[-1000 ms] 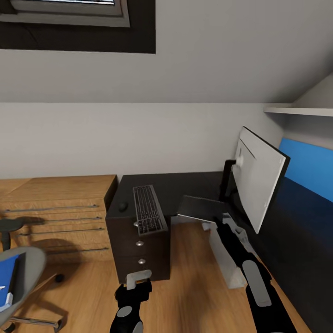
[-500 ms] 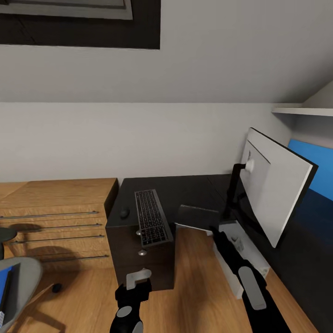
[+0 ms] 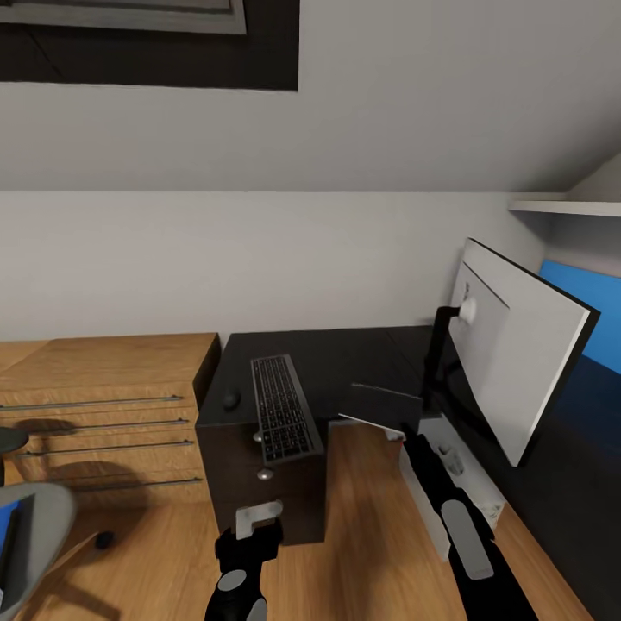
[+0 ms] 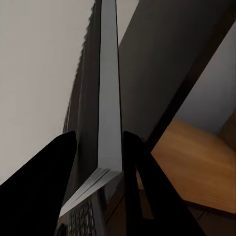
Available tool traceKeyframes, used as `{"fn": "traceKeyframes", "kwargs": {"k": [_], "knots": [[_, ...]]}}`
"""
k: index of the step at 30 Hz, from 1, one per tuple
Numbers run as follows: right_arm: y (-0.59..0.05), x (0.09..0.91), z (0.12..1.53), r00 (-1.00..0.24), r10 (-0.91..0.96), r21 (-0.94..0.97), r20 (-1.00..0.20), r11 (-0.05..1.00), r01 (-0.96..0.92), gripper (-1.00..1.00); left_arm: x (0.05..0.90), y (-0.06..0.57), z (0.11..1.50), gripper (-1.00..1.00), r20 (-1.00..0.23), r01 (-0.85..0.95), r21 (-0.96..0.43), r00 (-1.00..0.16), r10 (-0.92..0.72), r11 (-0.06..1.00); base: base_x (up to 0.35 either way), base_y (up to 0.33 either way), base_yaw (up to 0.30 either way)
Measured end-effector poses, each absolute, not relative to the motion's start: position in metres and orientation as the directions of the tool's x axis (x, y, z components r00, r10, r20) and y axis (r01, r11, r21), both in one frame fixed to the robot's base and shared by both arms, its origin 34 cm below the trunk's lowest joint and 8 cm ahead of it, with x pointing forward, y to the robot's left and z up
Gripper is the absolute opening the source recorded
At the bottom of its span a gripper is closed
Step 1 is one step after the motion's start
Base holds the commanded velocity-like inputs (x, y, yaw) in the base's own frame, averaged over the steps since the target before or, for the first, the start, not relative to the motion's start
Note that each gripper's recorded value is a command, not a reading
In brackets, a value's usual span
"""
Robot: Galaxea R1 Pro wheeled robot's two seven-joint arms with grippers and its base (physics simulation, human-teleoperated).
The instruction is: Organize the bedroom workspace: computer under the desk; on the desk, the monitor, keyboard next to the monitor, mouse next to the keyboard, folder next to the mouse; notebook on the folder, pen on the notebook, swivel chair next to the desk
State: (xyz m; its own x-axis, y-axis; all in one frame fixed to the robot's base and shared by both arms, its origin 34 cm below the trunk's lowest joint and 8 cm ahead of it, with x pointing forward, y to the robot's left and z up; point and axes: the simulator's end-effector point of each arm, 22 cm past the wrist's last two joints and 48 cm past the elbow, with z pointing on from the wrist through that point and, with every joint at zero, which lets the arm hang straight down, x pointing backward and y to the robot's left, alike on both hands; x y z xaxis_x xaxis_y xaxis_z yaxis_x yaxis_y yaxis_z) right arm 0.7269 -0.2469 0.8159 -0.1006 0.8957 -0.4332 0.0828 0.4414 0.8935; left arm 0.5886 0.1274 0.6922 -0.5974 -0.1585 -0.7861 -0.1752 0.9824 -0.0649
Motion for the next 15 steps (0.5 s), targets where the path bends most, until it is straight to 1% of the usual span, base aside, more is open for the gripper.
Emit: {"fn": "traceKeyframes", "kwargs": {"k": [4,9,11,13,15], "knots": [[-0.244,0.726,0.806,-0.110,0.897,0.892,-0.428,0.439,0.109,-1.00,0.591,0.127,0.697,1.00,-0.792,-0.177,-0.073,-0.588,-0.165,0.982,0.201,0.000,0.000],[-0.246,0.725,0.797,-0.112,0.898,0.886,-0.426,0.439,0.150,-1.00,0.589,0.130,0.692,1.00,-0.785,-0.179,-0.065,-0.598,-0.161,0.982,0.040,0.000,0.000],[-0.246,0.724,0.796,-0.112,0.898,0.884,-0.426,0.440,0.156,-1.00,0.581,0.137,0.679,1.00,-0.772,-0.181,-0.044,-0.618,-0.148,0.982,0.011,0.000,0.000],[-0.247,0.724,0.795,-0.111,0.897,0.883,-0.428,0.441,0.160,-1.00,0.558,0.155,0.641,1.00,-0.723,-0.177,0.025,-0.683,-0.104,0.984,0.005,0.000,0.000],[-0.248,0.724,0.795,-0.111,0.897,0.883,-0.428,0.441,0.162,-1.00,0.545,0.163,0.621,1.00,-0.692,-0.172,0.060,-0.717,-0.083,0.983,0.003,0.000,0.000]]}}
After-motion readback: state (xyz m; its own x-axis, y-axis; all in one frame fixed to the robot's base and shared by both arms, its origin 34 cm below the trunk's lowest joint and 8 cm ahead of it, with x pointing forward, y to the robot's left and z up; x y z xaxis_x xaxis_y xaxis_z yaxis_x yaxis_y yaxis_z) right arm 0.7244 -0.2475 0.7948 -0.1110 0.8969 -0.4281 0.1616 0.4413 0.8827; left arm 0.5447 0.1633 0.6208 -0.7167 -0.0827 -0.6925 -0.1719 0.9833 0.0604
